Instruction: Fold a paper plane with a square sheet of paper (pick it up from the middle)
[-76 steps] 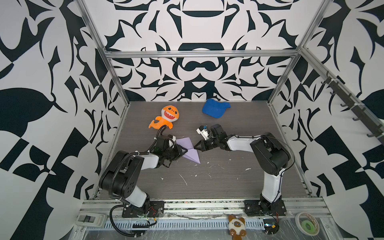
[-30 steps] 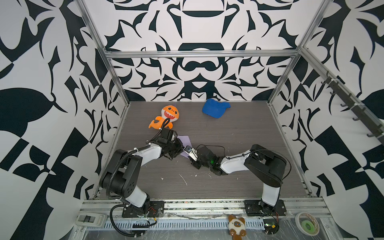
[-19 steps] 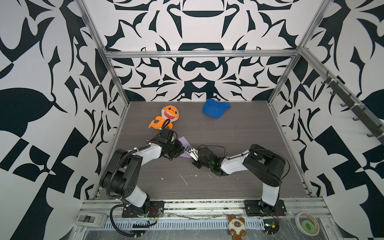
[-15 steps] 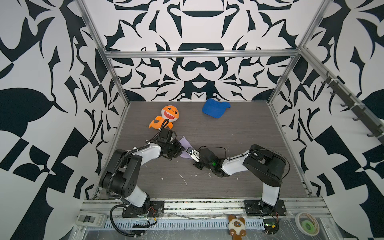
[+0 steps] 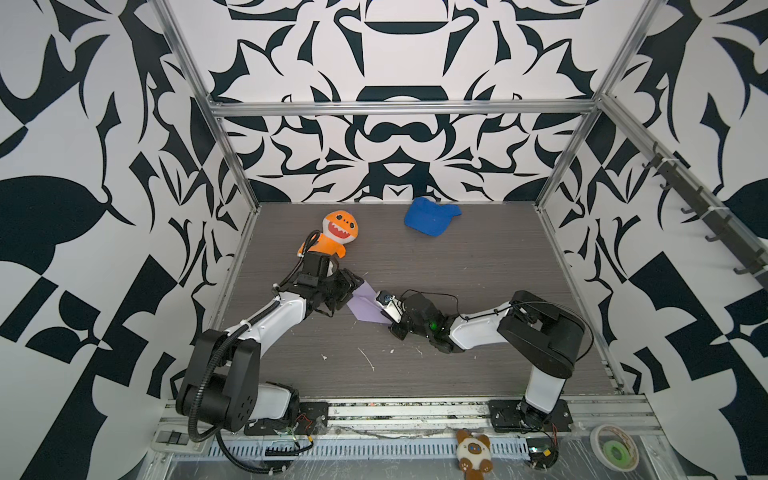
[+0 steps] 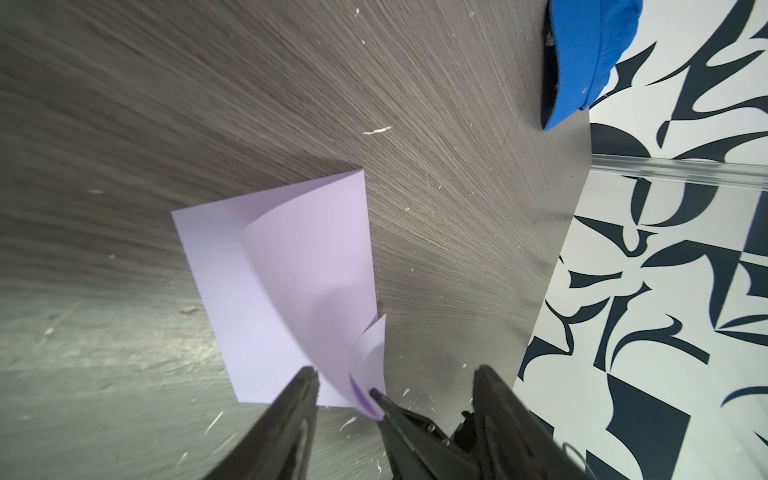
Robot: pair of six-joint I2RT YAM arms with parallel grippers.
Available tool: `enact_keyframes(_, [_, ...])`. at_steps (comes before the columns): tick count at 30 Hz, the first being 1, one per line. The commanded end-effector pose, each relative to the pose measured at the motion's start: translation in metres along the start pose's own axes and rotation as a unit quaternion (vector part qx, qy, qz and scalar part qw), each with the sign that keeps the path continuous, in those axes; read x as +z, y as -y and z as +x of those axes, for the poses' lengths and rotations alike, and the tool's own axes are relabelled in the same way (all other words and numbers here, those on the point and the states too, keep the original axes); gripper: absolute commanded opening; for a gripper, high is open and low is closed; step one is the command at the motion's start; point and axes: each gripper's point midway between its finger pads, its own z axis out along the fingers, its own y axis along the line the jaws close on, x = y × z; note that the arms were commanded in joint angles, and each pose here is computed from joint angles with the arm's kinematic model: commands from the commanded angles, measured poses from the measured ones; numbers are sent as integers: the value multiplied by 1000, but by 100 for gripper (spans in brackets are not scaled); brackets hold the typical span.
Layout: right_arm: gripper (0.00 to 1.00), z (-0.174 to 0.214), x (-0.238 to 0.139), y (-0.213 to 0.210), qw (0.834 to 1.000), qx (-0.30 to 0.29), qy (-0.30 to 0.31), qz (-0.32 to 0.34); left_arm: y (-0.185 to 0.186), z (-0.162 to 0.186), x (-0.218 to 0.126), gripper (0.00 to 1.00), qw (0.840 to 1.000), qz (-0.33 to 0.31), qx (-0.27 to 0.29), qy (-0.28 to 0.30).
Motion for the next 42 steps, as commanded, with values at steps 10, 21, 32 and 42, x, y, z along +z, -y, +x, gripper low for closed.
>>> enact_keyframes(10, [4, -14, 0, -2, 1000, 9, 18, -20, -15, 16, 20, 74, 997, 2, -59, -49])
enact_keyframes(21, [5, -16, 4, -5, 999, -5, 17, -29, -5, 23, 41, 52, 994, 9, -66, -82])
enact_keyframes(32, [8, -14, 7, -2, 1000, -23, 6, -21, -7, 26, 38, 26, 994, 2, -73, -86])
enact_keyframes(42, [22, -6, 7, 4, 999, -34, -6, -1, -7, 26, 34, 12, 993, -6, -76, -85])
